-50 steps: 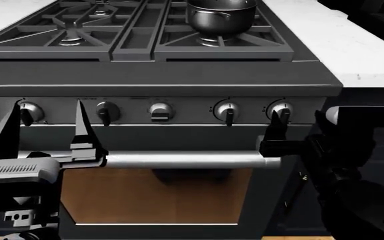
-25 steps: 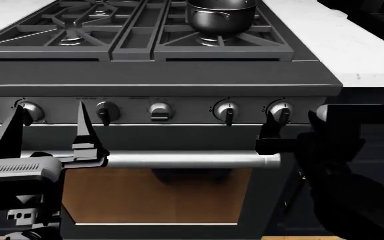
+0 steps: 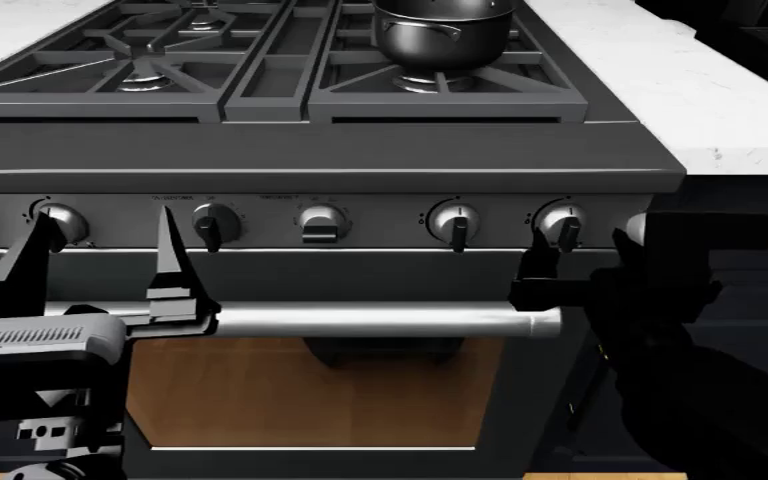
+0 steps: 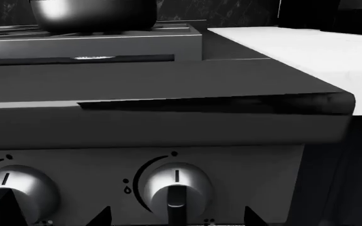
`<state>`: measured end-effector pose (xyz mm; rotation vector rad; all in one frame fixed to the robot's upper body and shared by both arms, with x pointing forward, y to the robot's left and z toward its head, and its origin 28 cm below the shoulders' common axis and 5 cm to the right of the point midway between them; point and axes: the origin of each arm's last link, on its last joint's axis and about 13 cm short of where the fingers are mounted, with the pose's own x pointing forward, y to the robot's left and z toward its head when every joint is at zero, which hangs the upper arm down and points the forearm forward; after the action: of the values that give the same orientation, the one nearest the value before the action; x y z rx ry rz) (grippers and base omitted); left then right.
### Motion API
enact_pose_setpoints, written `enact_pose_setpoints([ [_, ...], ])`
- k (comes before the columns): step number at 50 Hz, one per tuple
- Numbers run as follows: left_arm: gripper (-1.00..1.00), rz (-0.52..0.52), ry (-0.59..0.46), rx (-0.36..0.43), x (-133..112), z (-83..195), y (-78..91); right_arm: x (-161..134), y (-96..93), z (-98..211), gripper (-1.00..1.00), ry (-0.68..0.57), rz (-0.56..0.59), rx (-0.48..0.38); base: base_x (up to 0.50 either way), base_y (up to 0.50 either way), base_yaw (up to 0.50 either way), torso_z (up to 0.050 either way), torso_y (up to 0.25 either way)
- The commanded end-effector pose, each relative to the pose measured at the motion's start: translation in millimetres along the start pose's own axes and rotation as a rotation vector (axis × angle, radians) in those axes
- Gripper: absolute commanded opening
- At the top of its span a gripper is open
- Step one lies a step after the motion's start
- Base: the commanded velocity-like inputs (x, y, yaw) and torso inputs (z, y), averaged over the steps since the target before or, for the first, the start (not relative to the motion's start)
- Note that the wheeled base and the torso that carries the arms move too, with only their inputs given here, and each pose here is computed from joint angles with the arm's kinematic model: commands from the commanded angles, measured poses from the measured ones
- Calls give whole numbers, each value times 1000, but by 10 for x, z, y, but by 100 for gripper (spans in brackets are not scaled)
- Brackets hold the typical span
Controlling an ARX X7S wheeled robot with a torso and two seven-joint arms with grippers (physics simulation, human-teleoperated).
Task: Frozen meat rests on a plate on the counter. Retrieve the meat and place it in a pot on a burner. Then turn the burner on.
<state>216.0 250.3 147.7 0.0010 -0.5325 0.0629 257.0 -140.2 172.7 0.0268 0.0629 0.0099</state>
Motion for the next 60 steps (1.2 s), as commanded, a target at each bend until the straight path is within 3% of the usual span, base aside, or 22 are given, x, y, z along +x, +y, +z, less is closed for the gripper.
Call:
enact_pose_setpoints([
  [1, 100, -2, 4, -2, -4, -7, -5, 19, -12, -28, 100, 11, -3, 1, 0, 0, 0, 0, 0],
  [9, 100, -1, 6, 0, -4, -14, -3, 22, -1, -36, 100, 13, 7, -2, 0, 0, 0, 0, 0],
  [10, 100, -1, 6, 0, -4, -15, -3, 20, 2, -35, -100, 12, 9, -3, 0, 0, 0, 0, 0],
  [41, 100, -3, 6, -4, -8, -9, -4, 1, 3, -14, -100, 0, 15, -19, 0, 0, 0, 0, 0],
  [60, 100, -6, 7, -4, -15, -14, -11, 3, 11, -13, -100, 20, 84, -125, 0, 0, 0, 0, 0],
])
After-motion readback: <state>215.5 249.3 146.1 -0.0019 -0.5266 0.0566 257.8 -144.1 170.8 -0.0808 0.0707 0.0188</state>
